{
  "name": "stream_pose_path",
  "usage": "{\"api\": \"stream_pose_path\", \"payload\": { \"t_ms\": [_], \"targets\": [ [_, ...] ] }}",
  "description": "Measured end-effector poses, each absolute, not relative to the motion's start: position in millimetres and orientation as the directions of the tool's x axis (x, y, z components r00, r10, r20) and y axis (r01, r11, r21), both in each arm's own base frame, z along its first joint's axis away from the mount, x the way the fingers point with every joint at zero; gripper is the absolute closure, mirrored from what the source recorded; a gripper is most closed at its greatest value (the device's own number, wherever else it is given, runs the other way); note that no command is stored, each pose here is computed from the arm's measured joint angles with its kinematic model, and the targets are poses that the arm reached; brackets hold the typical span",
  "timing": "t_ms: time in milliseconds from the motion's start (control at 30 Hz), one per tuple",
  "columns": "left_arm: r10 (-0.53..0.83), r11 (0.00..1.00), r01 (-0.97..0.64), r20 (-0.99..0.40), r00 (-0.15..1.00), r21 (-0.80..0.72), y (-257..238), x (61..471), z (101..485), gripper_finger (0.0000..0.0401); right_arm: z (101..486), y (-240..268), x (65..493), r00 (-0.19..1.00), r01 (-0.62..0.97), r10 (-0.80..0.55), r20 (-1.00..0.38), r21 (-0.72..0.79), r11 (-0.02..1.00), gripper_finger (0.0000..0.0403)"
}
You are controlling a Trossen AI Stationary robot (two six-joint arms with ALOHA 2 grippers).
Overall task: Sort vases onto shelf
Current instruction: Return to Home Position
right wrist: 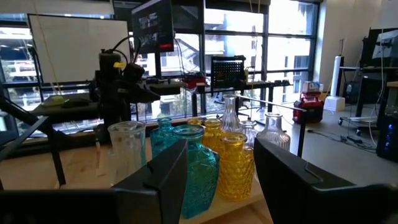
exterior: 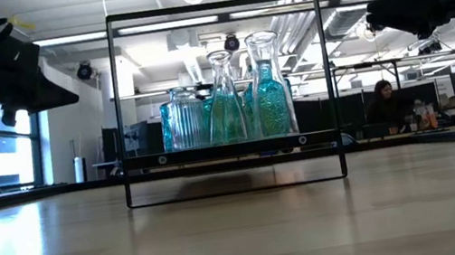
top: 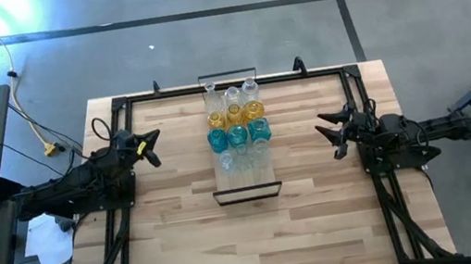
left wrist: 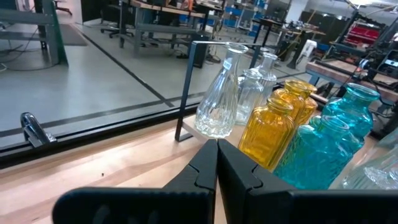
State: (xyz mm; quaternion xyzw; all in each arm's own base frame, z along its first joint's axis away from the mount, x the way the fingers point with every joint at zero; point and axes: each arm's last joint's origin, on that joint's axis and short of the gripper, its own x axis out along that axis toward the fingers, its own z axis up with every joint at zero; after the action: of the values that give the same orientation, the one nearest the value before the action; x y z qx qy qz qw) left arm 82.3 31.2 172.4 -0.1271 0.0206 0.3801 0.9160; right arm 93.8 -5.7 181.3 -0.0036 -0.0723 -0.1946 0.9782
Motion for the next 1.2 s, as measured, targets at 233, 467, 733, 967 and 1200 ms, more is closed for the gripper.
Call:
{"api": "stream_pose_path", "payload": {
  "t_ms": [233,467,733,967,1200],
  "targets": [
    [0.688,0.683,-0.694,-0.119,0.716,-0.227,30.6,81.3,173.7,0.0401,181.3,-5.7,93.5,0.913,0.381,-0.380,0.144,0.021,0.924,0.0233],
    [0.675,0.695,-0.681,-0.117,0.728,-0.229,29.1,81.8,173.9,0.0401,178.9,-5.7,93.9,0.916,0.382,-0.381,0.124,0.011,0.924,0.0233],
    [0.641,0.726,-0.649,-0.118,0.759,-0.228,25.3,83.1,173.9,0.0401,178.9,-5.7,93.9,0.916,0.382,-0.381,0.124,0.011,0.924,0.0233],
    [0.639,0.727,-0.647,-0.118,0.760,-0.228,25.1,83.1,173.9,0.0401,178.4,-5.7,94.2,0.917,0.382,-0.381,0.120,0.009,0.924,0.0233],
    [0.640,0.727,-0.648,-0.118,0.760,-0.228,25.2,83.1,173.7,0.0400,178.3,-5.7,94.3,0.917,0.382,-0.381,0.119,0.009,0.924,0.0233]
  ]
}}
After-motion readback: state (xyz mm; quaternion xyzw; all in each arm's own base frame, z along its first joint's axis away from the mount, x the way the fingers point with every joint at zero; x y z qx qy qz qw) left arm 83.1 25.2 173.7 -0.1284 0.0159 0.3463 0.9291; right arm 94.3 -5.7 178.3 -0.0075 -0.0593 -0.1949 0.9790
